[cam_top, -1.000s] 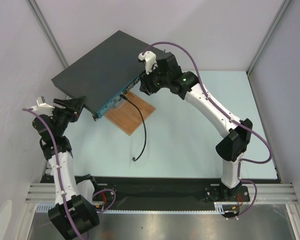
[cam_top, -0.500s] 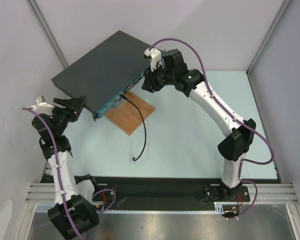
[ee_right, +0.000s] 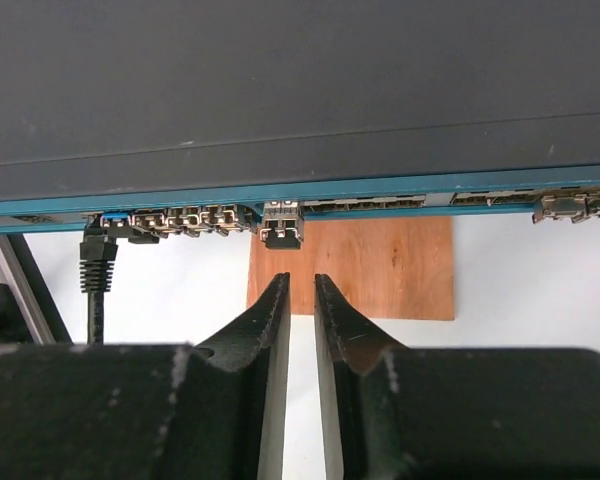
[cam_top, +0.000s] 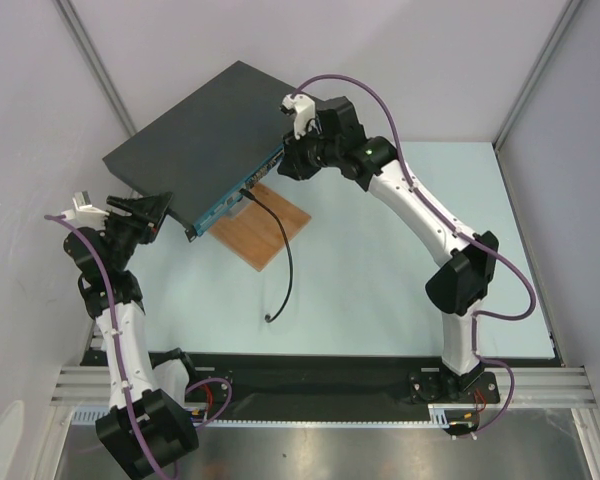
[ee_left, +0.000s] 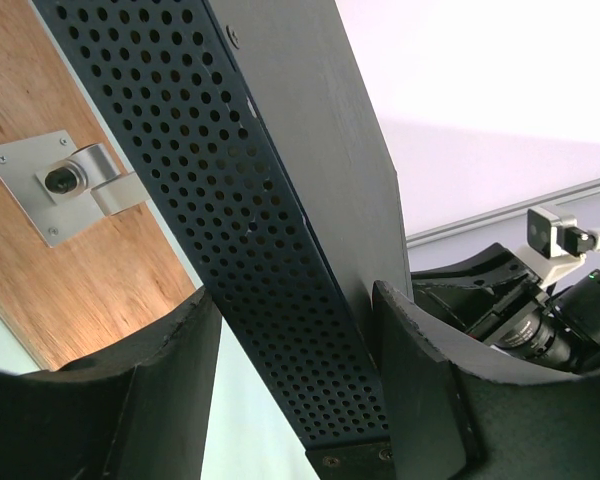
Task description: Insert the plug into the switch port
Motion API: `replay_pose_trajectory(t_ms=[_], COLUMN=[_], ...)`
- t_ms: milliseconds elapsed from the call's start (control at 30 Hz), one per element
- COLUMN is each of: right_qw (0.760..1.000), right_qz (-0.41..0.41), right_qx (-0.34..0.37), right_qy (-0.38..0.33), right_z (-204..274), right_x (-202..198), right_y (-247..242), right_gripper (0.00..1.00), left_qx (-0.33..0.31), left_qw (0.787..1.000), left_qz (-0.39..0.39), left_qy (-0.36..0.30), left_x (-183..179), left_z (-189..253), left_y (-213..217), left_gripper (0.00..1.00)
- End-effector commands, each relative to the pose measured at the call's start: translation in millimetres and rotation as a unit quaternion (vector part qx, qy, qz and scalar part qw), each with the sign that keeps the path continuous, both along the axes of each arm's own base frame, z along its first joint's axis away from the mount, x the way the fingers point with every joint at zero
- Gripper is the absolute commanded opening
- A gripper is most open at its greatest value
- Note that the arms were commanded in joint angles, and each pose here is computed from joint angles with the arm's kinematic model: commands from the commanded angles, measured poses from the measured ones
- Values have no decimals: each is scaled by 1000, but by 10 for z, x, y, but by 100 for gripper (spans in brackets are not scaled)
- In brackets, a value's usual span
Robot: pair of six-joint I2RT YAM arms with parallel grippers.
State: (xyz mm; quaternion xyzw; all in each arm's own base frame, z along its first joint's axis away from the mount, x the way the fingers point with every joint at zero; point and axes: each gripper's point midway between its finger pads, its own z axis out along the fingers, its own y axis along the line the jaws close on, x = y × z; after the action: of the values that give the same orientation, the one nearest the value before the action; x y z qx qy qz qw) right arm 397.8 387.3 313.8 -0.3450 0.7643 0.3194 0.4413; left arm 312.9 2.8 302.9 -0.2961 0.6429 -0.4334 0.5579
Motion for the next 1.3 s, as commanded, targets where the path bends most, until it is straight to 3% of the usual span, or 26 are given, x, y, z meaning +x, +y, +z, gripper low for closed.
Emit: replay_pose_trajectory(t_ms=[0,1267], right_qw=[999,996], right_qz=[-12,-18], right_qx=[38,75], right_qy=[-29,-40], right_z=[322,301], right_x=[75,219], right_y=[61,280], right_gripper=[19,12], left_qx=[71,74], left_qw=[996,995], left_qz=[-48,-48], left_qy=[-41,-36], left_x=[-33,-16], left_z=[143,105], left_y=[-175,-164], left_gripper=[0,0])
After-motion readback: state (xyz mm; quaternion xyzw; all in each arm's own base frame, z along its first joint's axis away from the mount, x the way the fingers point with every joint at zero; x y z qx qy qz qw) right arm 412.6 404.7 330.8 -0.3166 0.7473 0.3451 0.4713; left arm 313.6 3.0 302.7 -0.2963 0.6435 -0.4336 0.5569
